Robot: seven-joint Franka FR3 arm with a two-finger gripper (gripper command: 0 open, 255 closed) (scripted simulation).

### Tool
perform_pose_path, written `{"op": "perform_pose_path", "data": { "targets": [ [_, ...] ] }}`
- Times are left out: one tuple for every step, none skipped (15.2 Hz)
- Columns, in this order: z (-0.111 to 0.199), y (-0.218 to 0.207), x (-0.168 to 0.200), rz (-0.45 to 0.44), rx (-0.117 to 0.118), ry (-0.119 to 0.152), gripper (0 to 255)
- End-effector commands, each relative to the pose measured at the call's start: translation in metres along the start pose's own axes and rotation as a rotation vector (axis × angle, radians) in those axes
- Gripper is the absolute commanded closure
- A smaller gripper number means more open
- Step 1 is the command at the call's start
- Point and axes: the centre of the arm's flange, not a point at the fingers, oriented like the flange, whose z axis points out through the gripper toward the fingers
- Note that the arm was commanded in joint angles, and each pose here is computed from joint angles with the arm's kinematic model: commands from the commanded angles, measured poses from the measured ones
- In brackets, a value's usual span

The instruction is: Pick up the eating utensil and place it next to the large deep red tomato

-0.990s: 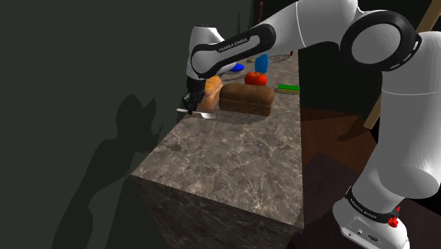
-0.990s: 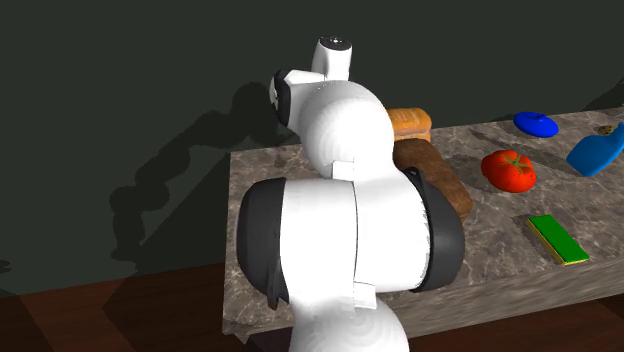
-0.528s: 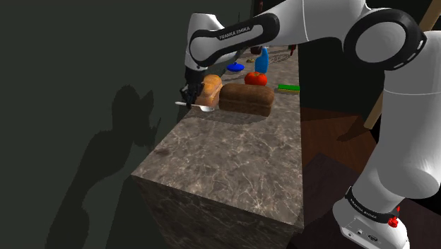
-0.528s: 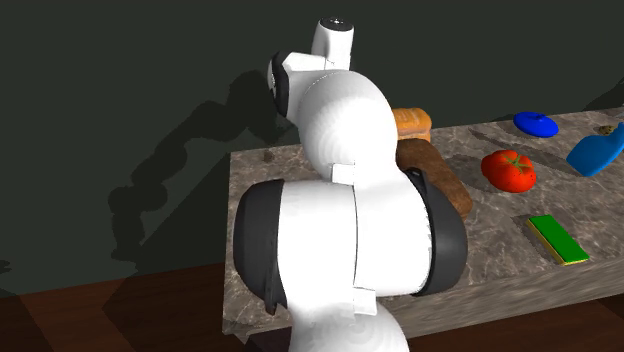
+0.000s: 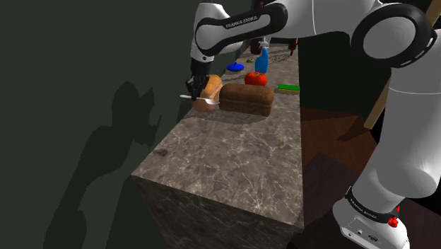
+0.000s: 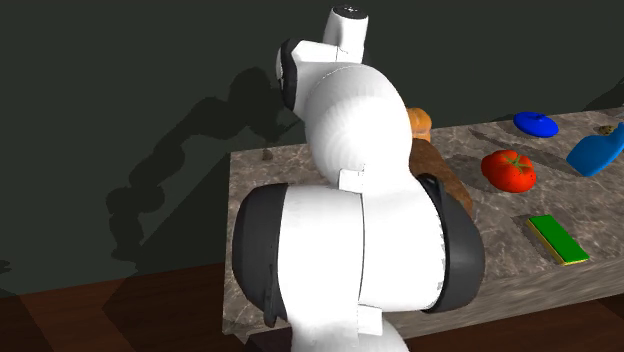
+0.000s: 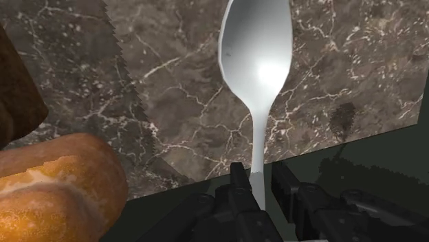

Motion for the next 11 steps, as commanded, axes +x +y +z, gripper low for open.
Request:
{"op": "perform_pose_path", "data": {
  "targets": [
    [-0.007, 0.024, -0.007, -0.001, 0.000, 0.000, 255],
    [-0.009, 0.036, -0.011, -0.001, 0.000, 0.000, 255],
    [-0.012, 0.048, -0.016, -0.001, 0.000, 0.000, 255],
    [-0.014, 0.060, -0.020, -0.001, 0.000, 0.000, 255],
    [-0.017, 0.072, -0.025, -0.001, 0.000, 0.000, 255],
    [-0.019, 0.084, -0.029, -0.001, 0.000, 0.000, 255],
    [-0.022, 0.097, -0.033, -0.001, 0.000, 0.000, 255],
    [-0.024, 0.109, -0.038, -0.001, 0.000, 0.000, 255],
    [-0.027, 0.121, -0.042, -0.001, 0.000, 0.000, 255],
    [-0.030, 0.133, -0.047, -0.001, 0.000, 0.000, 255],
    [-0.032, 0.145, -0.051, -0.001, 0.000, 0.000, 255]
  ]
}}
